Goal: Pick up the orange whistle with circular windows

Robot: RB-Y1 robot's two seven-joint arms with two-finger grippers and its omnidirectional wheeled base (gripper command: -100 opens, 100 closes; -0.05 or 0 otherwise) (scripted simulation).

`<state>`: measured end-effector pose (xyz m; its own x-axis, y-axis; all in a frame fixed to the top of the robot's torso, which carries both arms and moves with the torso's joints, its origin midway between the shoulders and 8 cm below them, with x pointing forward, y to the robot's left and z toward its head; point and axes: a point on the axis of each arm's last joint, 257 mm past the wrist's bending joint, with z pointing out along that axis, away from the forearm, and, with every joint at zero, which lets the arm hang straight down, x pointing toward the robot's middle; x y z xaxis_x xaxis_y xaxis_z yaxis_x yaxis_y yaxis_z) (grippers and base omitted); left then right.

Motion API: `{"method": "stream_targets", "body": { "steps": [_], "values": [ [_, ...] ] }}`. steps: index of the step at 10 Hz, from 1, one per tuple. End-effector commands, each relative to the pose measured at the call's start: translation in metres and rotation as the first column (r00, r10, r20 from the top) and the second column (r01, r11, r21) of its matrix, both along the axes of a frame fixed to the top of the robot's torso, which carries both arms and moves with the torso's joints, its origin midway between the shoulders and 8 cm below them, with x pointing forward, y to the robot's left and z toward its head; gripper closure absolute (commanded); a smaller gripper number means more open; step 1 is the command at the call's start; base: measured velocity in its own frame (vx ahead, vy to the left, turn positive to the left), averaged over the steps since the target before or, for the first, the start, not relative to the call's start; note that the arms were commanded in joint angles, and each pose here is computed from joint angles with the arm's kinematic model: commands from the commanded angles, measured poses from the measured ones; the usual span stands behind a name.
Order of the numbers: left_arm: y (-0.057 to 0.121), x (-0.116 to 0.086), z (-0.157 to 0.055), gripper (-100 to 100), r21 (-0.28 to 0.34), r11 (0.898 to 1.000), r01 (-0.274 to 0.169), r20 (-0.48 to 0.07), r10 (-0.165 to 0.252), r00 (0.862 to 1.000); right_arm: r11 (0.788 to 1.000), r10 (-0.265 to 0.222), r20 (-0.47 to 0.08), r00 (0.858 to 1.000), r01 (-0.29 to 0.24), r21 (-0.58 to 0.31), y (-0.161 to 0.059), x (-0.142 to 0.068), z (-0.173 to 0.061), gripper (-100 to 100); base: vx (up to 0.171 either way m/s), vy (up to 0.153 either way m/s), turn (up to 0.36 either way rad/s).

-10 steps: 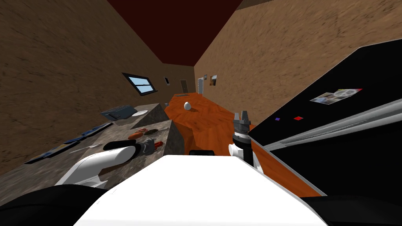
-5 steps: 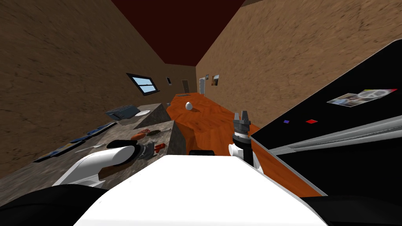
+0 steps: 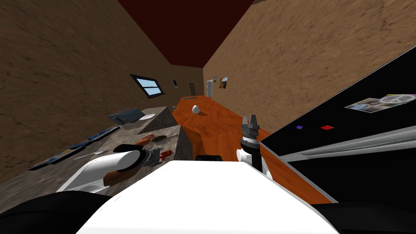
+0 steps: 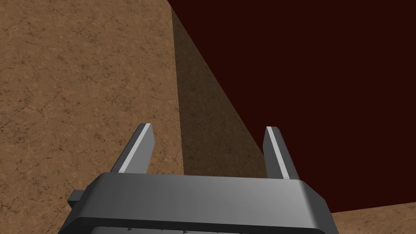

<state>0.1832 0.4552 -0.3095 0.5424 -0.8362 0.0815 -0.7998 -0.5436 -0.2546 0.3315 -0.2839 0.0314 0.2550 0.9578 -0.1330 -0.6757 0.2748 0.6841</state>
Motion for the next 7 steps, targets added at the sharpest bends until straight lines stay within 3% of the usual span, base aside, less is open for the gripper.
{"method": "stream_targets", "body": {
  "steps": [1, 4, 5, 7],
  "values": [
    [0.0031, 0.0022, -0.0077, -100, 0.001, 1.0, -0.004, 0.002, 0.004, 1.0, 1.0, 0.0, 0.0, 1.0, 0.0, 0.0, 0.0, 0.0, 0.0, 0, -0.005, -0.013, -0.034],
    [0.0056, 0.0041, -0.014, -100, 0.001, 1.0, -0.008, 0.0, 0.008, 1.0, 1.0, 0.0, 0.0, 1.0, 0.0, 0.0, 0.0, 0.0, 0.0, 0, -0.005, -0.013, -0.019],
    [0.0059, 0.0046, -0.0145, 100, 0.002, 1.0, -0.007, 0.001, 0.007, 1.0, 1.0, 0.0, 0.0, 1.0, 0.0, 0.0, 0.0, 0.0, 0.0, 0, 0.0, 0.0, 0.0],
    [0.0055, 0.0039, -0.0149, 100, 0.001, 1.0, -0.007, -0.001, 0.007, 1.0, 1.0, 0.0, 0.0, 1.0, 0.0, 0.0, 0.0, 0.0, 0.0, 0, 0.0, 0.0, 0.0]
  ]
}}
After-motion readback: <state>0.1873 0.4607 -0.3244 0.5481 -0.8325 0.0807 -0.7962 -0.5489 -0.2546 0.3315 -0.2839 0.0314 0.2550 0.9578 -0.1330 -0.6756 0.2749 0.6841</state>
